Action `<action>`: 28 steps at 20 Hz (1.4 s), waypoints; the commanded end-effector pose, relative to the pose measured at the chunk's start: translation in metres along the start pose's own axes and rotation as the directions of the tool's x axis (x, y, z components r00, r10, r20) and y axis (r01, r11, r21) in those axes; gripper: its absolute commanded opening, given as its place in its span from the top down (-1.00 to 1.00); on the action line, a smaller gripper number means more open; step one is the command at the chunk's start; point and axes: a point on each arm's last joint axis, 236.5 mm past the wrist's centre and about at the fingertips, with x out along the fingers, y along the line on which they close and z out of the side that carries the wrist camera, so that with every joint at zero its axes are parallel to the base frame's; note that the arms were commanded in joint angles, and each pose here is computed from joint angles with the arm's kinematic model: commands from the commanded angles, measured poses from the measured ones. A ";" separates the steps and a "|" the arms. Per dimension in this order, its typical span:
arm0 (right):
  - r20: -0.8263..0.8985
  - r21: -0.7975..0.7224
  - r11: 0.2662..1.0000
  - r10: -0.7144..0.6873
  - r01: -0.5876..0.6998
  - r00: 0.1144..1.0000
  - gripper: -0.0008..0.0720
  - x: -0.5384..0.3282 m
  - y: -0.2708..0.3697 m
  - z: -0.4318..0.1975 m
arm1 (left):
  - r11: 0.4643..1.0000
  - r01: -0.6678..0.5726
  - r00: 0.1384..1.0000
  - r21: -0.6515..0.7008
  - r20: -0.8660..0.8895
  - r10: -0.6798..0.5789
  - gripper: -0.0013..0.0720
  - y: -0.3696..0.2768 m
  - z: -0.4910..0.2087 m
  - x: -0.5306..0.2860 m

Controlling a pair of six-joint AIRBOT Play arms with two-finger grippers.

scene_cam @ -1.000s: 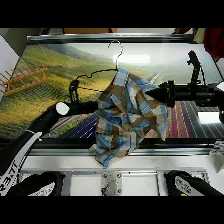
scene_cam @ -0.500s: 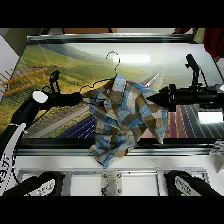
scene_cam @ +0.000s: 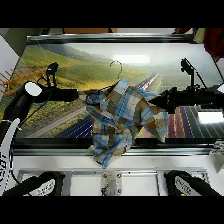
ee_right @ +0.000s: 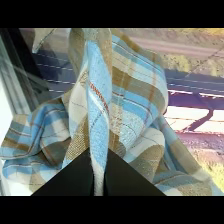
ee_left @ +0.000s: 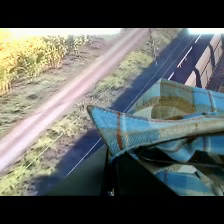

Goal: Fold the clothes and pants, and hang the long-sleeved shirts on hangers.

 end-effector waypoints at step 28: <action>-0.097 -0.223 0.927 -0.328 0.301 0.940 0.94 -0.048 0.032 -0.010 | 0.971 -0.186 0.963 0.153 0.223 0.149 0.93 -0.030 0.066 -0.088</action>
